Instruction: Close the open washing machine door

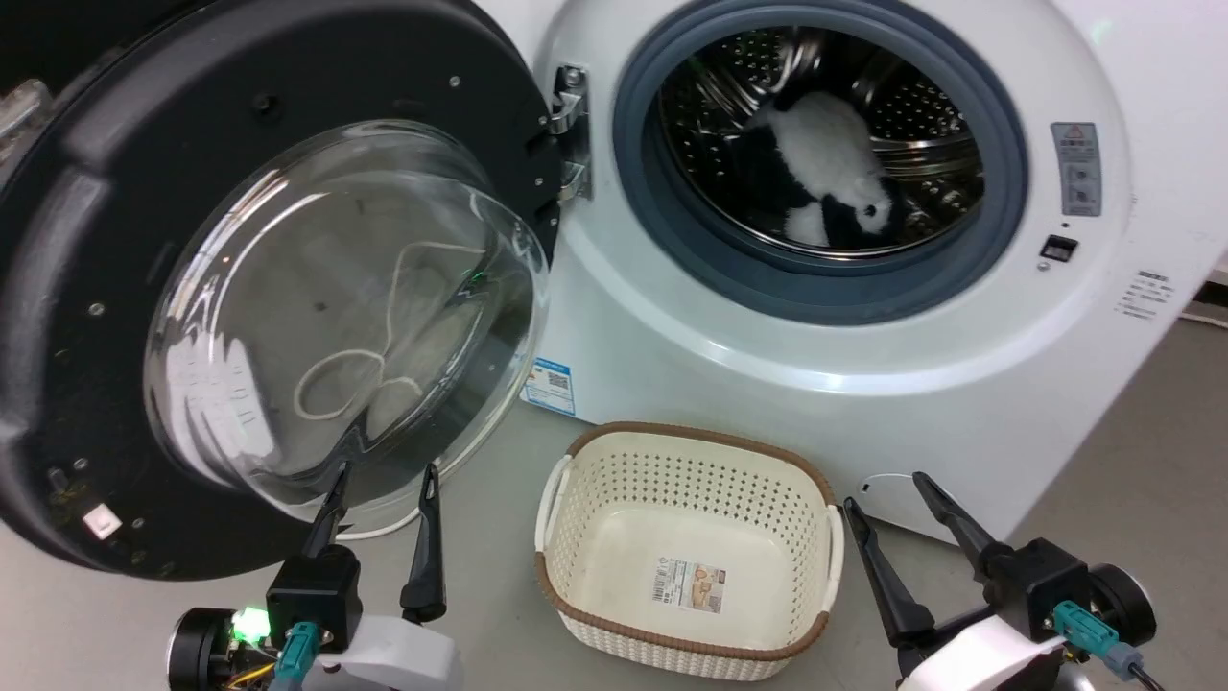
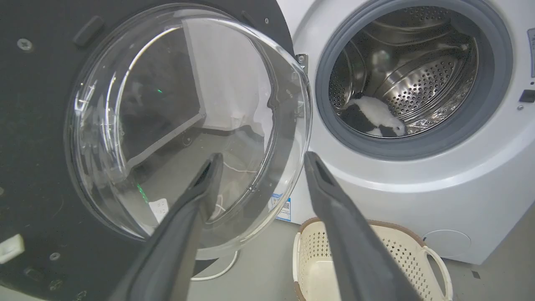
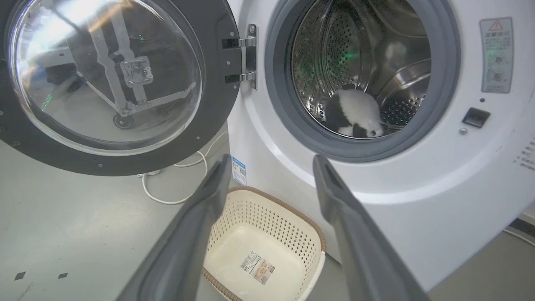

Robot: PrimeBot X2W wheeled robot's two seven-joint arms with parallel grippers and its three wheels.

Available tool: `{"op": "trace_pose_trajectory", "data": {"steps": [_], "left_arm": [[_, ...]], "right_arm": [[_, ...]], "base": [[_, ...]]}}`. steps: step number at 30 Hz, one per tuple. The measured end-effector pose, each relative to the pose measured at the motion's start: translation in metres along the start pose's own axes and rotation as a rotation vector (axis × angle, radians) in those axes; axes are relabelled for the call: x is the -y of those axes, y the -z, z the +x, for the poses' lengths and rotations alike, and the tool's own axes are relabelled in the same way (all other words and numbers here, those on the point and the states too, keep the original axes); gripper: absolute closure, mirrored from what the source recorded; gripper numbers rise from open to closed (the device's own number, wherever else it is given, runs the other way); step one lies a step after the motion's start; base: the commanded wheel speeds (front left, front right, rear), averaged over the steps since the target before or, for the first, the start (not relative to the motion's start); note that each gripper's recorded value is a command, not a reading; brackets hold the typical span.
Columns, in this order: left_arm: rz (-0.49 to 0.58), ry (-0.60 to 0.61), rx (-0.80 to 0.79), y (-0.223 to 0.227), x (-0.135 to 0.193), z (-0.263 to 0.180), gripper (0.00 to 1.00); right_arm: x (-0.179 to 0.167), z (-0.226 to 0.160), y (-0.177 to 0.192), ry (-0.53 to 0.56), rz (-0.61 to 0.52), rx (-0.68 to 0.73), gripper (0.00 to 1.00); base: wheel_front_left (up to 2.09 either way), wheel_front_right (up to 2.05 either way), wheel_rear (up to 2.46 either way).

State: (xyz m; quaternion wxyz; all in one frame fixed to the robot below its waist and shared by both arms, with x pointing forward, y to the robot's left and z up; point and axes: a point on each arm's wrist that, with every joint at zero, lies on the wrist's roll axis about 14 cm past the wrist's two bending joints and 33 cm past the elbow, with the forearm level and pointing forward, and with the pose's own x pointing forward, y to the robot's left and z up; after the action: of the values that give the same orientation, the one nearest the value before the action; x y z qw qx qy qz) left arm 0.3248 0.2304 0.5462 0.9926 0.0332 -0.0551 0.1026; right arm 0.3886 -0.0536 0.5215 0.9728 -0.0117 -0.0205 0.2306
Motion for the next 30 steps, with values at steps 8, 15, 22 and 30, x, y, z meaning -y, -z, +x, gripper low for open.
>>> {"op": "trace_pose_trajectory", "data": {"steps": [8,15,22,30], "left_arm": [[0.009,-0.039,0.015,-0.003,-0.011,-0.007,0.0],[0.019,-0.069,0.027,-0.004,-0.02,-0.014,0.0],[0.017,-0.114,0.039,-0.006,-0.032,-0.023,0.0],[0.021,-0.152,0.05,-0.007,-0.043,-0.031,0.0]], "right_arm": [[-0.014,0.007,0.001,-0.048,0.008,0.007,0.0],[-0.027,0.013,0.0,-0.091,0.016,0.019,0.0],[-0.043,0.018,0.001,-0.144,0.024,0.026,0.0],[-0.055,0.022,0.002,-0.185,0.03,0.033,0.0]], "base": [[-0.01,-0.01,-0.01],[0.0,0.0,0.0],[0.0,0.0,0.0],[0.0,0.0,0.0]]}}
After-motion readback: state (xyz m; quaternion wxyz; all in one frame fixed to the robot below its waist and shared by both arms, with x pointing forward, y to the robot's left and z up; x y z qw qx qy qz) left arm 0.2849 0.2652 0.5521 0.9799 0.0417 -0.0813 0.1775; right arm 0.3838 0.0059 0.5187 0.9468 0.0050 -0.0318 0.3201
